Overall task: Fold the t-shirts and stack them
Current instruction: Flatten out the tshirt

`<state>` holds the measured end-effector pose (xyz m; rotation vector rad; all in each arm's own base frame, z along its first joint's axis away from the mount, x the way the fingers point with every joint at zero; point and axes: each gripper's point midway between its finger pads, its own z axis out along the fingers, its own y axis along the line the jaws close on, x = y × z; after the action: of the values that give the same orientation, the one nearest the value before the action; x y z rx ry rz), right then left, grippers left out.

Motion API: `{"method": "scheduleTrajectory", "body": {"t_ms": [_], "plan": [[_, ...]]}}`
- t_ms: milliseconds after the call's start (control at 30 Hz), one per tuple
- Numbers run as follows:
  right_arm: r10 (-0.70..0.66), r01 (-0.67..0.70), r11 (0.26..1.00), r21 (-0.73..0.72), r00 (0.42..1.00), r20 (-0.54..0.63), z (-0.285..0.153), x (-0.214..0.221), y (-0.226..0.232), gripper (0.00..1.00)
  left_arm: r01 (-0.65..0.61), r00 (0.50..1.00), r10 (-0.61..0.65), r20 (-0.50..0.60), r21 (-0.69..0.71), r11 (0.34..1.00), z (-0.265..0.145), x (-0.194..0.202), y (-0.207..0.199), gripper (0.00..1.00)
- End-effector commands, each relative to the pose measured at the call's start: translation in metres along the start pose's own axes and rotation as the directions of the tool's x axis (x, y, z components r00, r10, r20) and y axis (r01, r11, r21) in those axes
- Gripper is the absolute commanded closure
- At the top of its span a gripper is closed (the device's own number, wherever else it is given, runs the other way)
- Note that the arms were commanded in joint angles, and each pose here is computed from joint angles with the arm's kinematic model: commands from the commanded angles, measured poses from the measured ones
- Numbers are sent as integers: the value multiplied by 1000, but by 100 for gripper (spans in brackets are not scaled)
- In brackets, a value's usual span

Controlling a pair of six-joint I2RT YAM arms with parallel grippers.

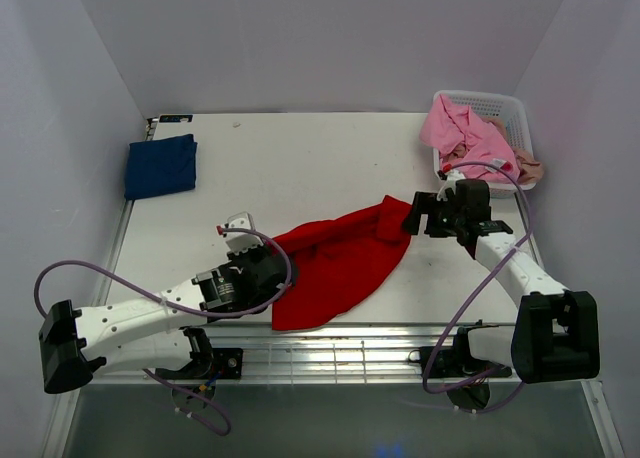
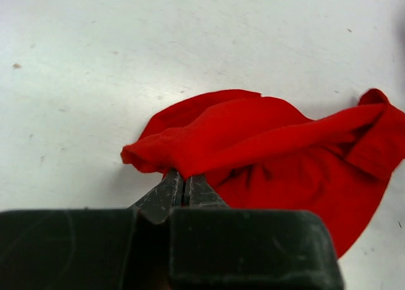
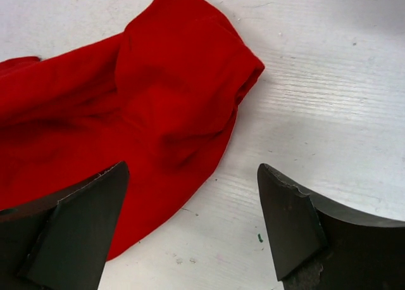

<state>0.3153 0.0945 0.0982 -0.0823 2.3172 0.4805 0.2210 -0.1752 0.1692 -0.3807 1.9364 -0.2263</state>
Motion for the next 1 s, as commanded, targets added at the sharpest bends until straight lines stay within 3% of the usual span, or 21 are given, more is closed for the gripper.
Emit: {"method": "scheduleTrajectory", "body": {"t_ms": [0, 233, 367, 467, 667, 767, 967], "plan": [[-18, 25, 990, -136, 999, 48, -2, -9, 25, 13, 105, 993, -96, 69, -127, 986, -3, -13, 34, 100], [-51, 77, 946, -314, 995, 89, -10, -21, 65, 29, 124, 986, -107, 127, -128, 984, -7, -32, 35, 100], [-135, 161, 908, -387, 986, 94, -7, -11, 105, 37, 100, 988, -83, 129, -130, 986, -7, -37, 26, 100], [-180, 203, 908, -366, 979, 96, 4, -7, 120, 39, 88, 991, -73, 112, -134, 987, -5, -31, 23, 100], [-177, 172, 958, -230, 984, -2, 42, 7, 99, 44, 85, 993, -73, 93, -132, 988, -5, -26, 27, 100], [-173, 175, 978, -117, 985, 21, 46, 4, 81, 43, 93, 992, -81, 96, -126, 988, -6, -27, 30, 100], [-200, 202, 979, -23, 978, 63, 43, -7, 67, 41, 101, 991, -90, 94, -118, 988, -8, -28, 31, 100]]}}
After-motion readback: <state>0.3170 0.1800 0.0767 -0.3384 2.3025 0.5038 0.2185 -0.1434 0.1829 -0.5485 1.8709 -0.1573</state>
